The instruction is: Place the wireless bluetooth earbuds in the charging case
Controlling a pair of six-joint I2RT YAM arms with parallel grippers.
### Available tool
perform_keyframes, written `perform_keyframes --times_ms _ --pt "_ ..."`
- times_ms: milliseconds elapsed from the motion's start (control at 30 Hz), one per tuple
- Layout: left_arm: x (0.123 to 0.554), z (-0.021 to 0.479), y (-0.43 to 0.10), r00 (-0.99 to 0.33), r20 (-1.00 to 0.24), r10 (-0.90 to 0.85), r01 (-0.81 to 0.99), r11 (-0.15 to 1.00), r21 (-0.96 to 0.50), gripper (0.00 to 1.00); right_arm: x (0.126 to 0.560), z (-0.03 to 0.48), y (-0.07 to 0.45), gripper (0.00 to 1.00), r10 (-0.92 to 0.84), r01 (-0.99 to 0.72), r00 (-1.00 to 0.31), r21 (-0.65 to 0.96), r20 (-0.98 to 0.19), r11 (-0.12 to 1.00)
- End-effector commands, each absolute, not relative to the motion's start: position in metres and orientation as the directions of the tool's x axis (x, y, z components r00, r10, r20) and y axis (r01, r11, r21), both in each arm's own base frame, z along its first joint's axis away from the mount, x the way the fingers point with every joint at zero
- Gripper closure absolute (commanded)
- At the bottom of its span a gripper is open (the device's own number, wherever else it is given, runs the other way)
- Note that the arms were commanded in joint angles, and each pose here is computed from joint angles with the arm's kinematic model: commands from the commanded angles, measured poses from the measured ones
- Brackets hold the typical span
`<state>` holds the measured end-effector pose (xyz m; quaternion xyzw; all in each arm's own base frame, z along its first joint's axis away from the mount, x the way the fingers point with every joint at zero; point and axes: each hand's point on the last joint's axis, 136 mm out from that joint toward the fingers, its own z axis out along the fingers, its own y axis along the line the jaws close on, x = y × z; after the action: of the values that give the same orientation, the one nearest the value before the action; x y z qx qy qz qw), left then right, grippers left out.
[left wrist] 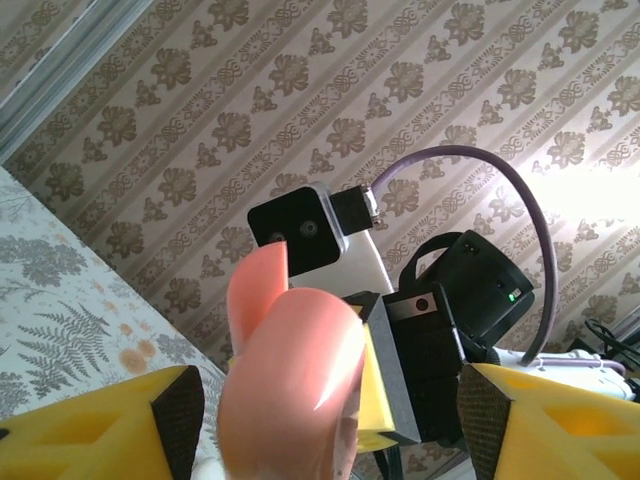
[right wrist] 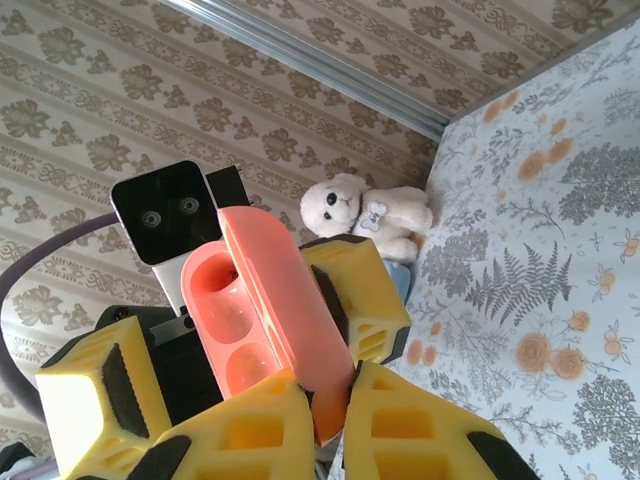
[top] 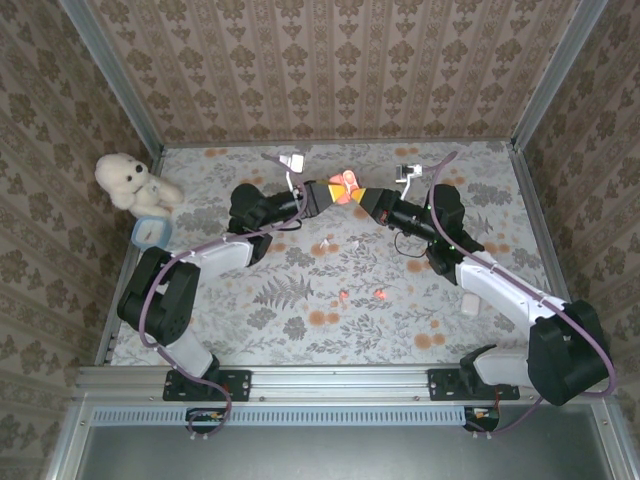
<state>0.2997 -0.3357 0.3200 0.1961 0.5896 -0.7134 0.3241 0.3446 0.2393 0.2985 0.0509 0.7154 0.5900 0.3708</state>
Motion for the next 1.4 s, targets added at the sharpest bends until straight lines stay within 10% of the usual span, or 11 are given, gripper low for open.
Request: perform_keyframes --times_ms 0,433,1367 --pt "0.308 0.315 -0.322 -0.682 -0.683 -0.261 0.715 -0.041 -0.698 0.27 0.346 0.323 0.236 0.93 0.512 -0.420 -0.679 0.850 -0.527 0.318" --pt "0.298 0.283 -0.263 -0.558 -0.824 0.093 0.789 0.367 -0.493 0.14 0.337 0.321 0.237 0.93 0.302 -0.474 -0.748 0.794 -0.591 0.380" --pt "0.277 0.291 -0.271 -0.470 -0.774 0.423 0.877 0.320 -0.358 0.13 0.347 0.266 0.245 1.00 0.185 -0.408 -0.833 0.805 -0.521 0.431"
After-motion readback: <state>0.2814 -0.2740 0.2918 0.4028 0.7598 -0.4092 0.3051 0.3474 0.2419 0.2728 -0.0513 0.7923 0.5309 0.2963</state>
